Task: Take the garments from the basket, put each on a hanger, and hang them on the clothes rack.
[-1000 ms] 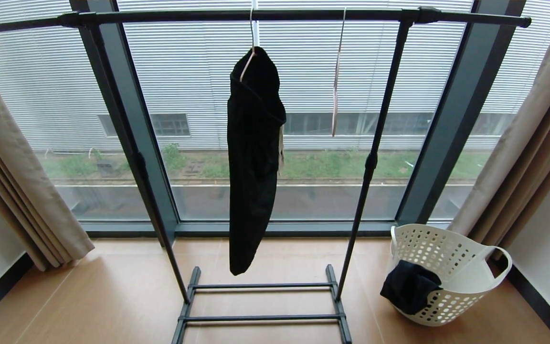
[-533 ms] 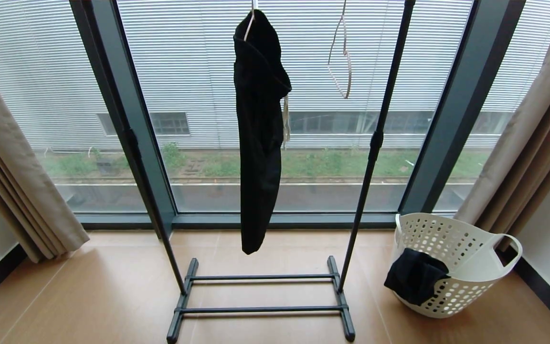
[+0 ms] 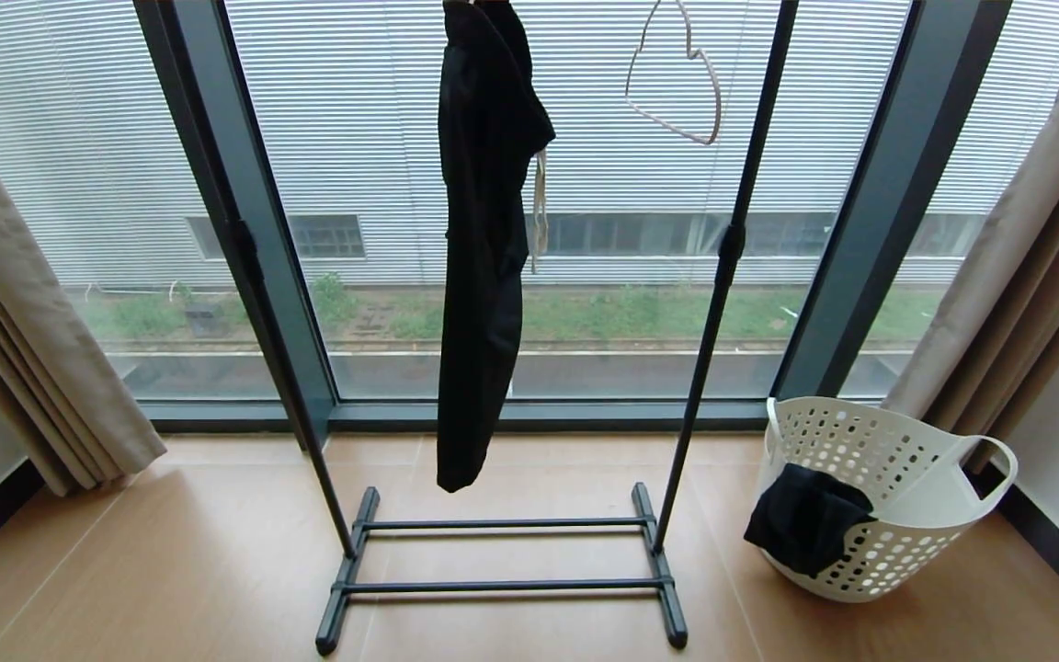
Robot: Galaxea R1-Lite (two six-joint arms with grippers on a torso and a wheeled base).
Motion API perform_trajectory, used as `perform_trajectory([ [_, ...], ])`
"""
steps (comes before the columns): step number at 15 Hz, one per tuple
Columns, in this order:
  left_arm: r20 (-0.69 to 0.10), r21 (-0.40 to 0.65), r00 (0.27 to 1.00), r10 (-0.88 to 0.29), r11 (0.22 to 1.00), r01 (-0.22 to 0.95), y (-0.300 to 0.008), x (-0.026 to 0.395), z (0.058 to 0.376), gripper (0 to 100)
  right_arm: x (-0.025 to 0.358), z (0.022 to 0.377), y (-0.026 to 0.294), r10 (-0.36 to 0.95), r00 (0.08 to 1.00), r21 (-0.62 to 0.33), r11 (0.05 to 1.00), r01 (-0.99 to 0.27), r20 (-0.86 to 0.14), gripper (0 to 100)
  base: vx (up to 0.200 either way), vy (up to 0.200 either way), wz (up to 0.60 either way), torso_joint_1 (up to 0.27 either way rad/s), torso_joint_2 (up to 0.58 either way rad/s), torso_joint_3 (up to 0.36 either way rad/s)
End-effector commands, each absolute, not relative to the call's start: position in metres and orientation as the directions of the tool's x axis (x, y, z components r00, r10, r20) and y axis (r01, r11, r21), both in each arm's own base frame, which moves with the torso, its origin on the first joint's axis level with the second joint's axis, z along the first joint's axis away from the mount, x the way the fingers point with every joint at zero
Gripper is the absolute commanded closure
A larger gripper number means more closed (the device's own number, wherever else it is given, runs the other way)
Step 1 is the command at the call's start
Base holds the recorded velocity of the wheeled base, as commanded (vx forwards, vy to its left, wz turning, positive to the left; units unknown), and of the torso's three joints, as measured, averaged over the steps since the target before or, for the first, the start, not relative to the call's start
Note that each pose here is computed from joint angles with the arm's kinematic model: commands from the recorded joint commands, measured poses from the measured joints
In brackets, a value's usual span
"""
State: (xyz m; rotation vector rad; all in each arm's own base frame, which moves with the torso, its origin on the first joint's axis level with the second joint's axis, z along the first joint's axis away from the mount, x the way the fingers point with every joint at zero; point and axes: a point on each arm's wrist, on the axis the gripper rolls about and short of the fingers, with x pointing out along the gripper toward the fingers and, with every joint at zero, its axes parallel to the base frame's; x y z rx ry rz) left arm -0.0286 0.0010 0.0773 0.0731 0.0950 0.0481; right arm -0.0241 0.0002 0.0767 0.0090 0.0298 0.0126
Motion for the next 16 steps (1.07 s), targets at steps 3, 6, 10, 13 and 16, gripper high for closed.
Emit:
perform_trajectory([
  [3, -0.095, 0.076, 0.994, 0.052, 0.996, -0.045, 0.001, -0.0285, 0.0773, 0, -0.024, 0.0768, 0.0002, 0.014, 0.999, 0.01, 1.0, -0.014, -0.031, 0, 0.0, 0.0, -0.6, 0.001, 0.01, 0.009],
  [6, -0.095, 0.078, 0.994, 0.051, 0.996, -0.043, 0.001, -0.0285, 0.0773, 0, -0.024, 0.0768, 0.0002, 0.014, 0.999, 0.011, 1.0, -0.013, -0.031, 0, 0.0, 0.0, -0.6, 0.002, 0.0, 0.004],
  [10, -0.095, 0.082, 0.994, 0.051, 0.996, -0.043, 0.001, -0.0284, 0.077, 0, -0.0239, 0.0764, 0.0001, 0.012, 0.999, 0.014, 1.0, -0.012, -0.032, 0, 0.0, 0.0, -0.3, 0.002, 0.0, 0.001],
  [13, -0.096, 0.082, 0.994, 0.051, 0.996, -0.043, 0.001, -0.0284, 0.0769, 0, -0.024, 0.0768, 0.0001, 0.012, 0.999, 0.013, 1.0, -0.012, -0.031, 0, 0.0, -0.2, 0.0, -0.001, 0.0, 0.001],
  [16, -0.095, 0.081, 0.994, 0.051, 0.996, -0.043, 0.001, -0.0284, 0.077, 0, -0.024, 0.0768, 0.0001, 0.012, 0.999, 0.013, 1.0, -0.012, -0.031, 0, 0.0, -0.2, 0.0, 0.001, 0.0, 0.004],
])
